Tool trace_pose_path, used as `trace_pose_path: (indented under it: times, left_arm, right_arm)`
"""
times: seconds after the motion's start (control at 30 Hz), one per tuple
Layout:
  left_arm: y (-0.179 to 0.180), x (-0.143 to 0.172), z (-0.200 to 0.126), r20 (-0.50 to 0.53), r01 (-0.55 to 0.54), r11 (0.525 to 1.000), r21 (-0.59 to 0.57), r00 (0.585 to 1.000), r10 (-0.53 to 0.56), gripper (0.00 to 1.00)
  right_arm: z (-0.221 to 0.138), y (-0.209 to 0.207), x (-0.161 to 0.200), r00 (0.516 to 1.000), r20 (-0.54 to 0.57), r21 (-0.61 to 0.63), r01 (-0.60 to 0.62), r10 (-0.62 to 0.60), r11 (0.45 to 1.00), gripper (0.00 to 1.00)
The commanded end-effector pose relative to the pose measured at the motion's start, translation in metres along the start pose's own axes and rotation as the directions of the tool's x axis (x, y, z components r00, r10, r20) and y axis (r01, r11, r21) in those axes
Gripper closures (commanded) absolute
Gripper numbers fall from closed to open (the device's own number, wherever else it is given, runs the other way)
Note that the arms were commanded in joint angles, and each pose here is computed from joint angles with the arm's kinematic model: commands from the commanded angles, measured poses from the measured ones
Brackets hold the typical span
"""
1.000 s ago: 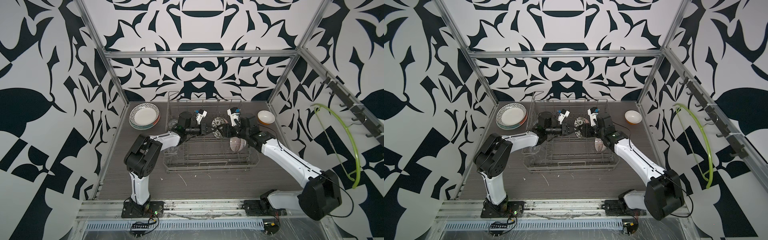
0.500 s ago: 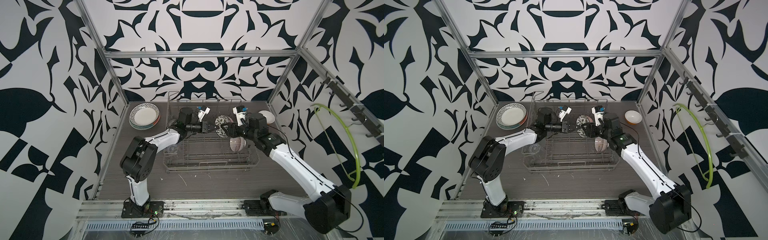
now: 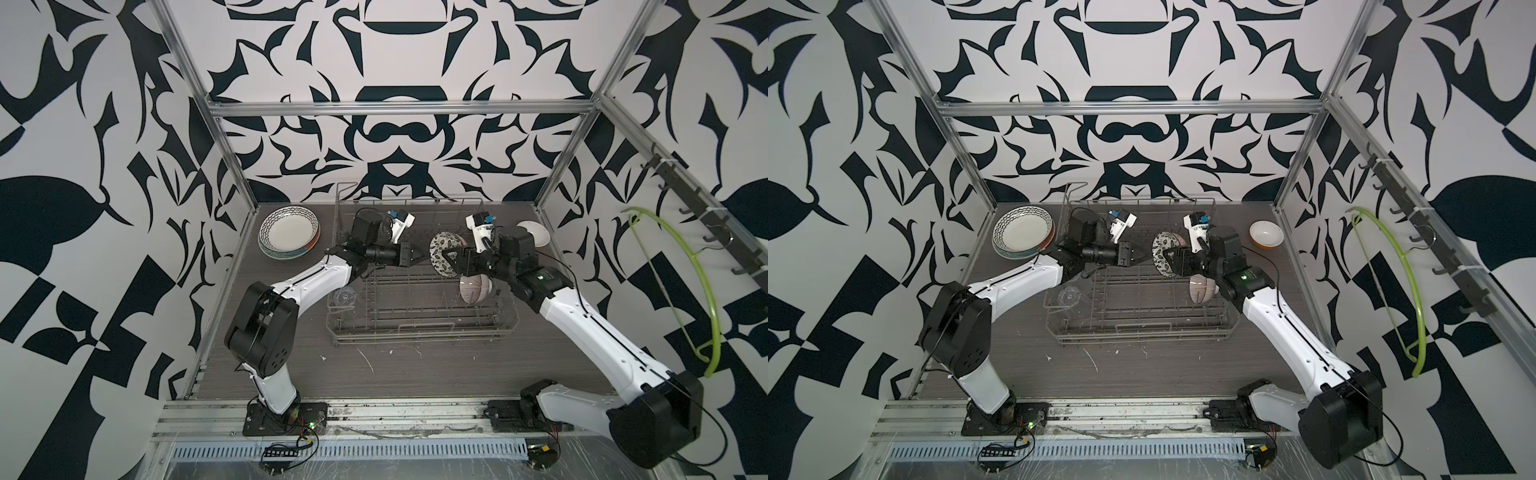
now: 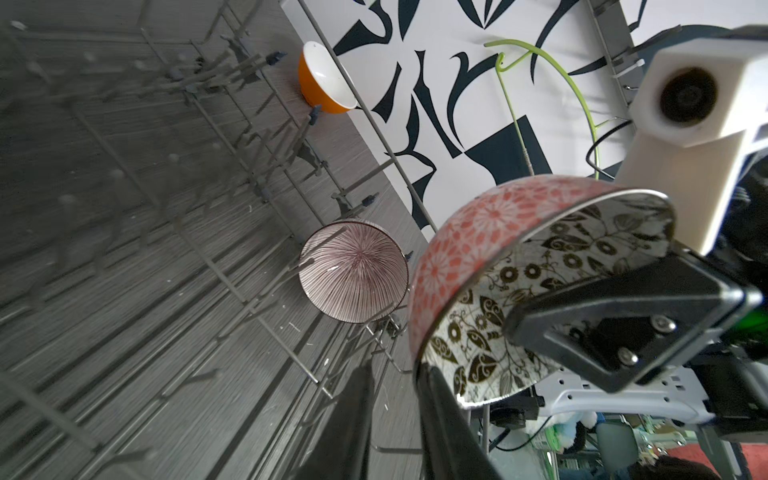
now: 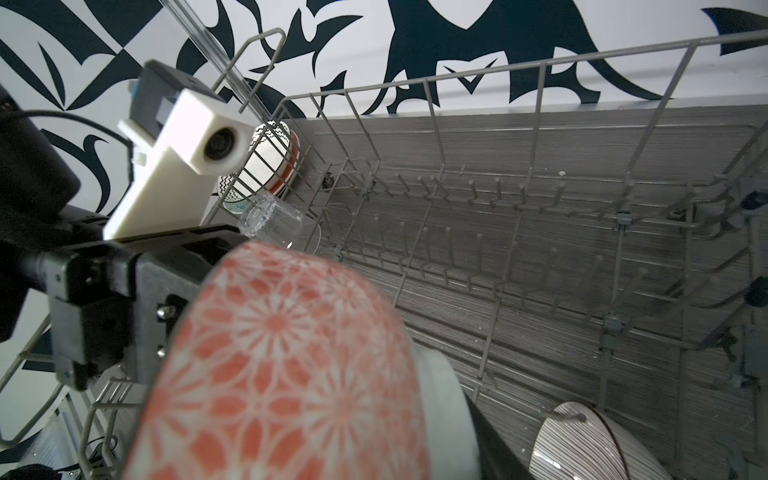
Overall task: Load bowls into a dish rack
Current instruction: Place the bowl in the dish rack.
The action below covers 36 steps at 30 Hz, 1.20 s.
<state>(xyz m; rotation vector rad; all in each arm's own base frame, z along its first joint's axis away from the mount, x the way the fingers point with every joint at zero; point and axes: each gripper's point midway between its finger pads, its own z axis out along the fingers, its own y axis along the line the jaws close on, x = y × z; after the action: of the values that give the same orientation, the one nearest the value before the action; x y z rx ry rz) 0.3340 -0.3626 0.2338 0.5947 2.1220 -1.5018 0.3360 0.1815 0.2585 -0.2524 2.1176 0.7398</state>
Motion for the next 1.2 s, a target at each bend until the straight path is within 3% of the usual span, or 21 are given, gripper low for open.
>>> trace_pose_path:
  times: [0.0, 0.33, 0.53, 0.73, 0.87, 1.17]
  left_arm:
    - [0.016, 0.001, -0.015, 0.009, 0.001, 0.996, -0.089, 1.000, 0.000, 0.76]
    - [0.022, 0.003, -0.049, 0.047, -0.009, 0.963, -0.268, 0.999, 0.022, 0.76]
    - [0.019, 0.006, -0.089, 0.083, -0.022, 0.901, -0.434, 0.994, 0.064, 0.75]
    - [0.012, 0.011, -0.116, 0.120, -0.009, 0.861, -0.509, 0.990, 0.081, 0.73]
    - [0.011, 0.016, -0.127, 0.137, -0.006, 0.845, -0.536, 0.986, 0.094, 0.73]
    - [0.010, 0.024, -0.132, 0.133, -0.007, 0.842, -0.539, 0.987, 0.094, 0.72]
  right_arm:
    - [-0.015, 0.009, -0.031, 0.993, 0.112, -0.013, 0.049, -0.048, 0.999, 0.52]
    - [0.006, -0.008, -0.009, 0.999, 0.027, 0.027, 0.023, -0.024, 0.999, 0.54]
    - [0.015, -0.009, -0.004, 0.995, -0.013, 0.137, 0.095, -0.094, 0.986, 0.54]
    - [0.019, 0.002, 0.000, 0.980, -0.047, 0.308, 0.200, -0.195, 0.930, 0.55]
    - [0.012, 0.002, -0.003, 0.971, -0.042, 0.475, 0.225, -0.233, 0.851, 0.55]
    - [0.020, 0.006, 0.009, 0.972, -0.038, 0.614, 0.205, -0.231, 0.762, 0.58]
